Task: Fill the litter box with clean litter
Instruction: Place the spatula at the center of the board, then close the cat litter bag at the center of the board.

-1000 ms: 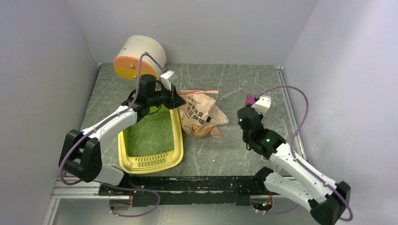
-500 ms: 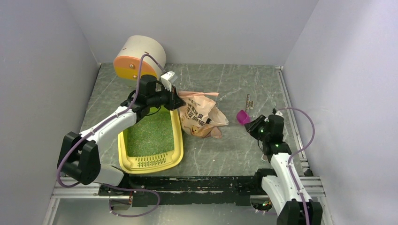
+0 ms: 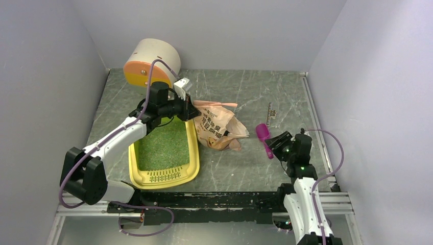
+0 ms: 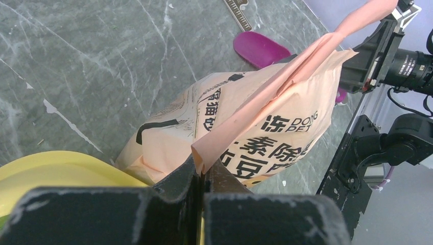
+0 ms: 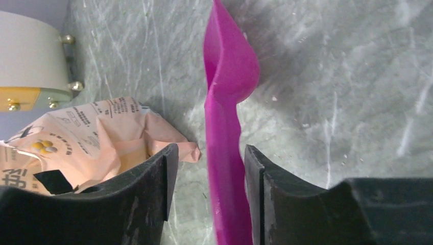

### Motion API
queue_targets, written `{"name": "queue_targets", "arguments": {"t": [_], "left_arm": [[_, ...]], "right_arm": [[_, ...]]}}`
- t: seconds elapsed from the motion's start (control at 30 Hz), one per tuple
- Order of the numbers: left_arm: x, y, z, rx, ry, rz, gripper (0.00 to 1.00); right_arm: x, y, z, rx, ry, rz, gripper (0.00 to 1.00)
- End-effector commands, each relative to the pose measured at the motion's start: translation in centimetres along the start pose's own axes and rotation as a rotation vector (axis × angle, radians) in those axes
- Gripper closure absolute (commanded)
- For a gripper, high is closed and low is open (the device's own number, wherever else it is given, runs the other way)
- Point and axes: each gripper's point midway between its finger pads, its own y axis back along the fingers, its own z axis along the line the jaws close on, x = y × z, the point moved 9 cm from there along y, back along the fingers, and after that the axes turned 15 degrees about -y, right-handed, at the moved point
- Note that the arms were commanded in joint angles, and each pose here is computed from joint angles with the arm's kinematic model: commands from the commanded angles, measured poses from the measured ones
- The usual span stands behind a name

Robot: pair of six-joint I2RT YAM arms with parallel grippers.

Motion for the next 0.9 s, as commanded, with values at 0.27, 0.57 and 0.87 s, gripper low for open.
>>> {"name": "queue_targets", "arguments": {"t": [0.27, 0.57, 0.87], "left_arm": [[-1.1, 0.9, -1.3, 0.061, -0.022, -0.068, 0.95], [-1.0, 0.8, -1.2, 0.058, -0.021, -0.064, 0.95], [-0.9, 0.6, -1.1, 0.051, -0.008, -0.060, 0.95]], "right_arm": [[-1.1, 2.4, 0.3, 0.116, -0.013, -0.127, 0.41], [0.7, 2.5, 5.5, -0.672, 0.388, 0.142, 0.27], [3.6, 3.7, 4.8, -1.104, 0.533, 0.054, 0.19]]}}
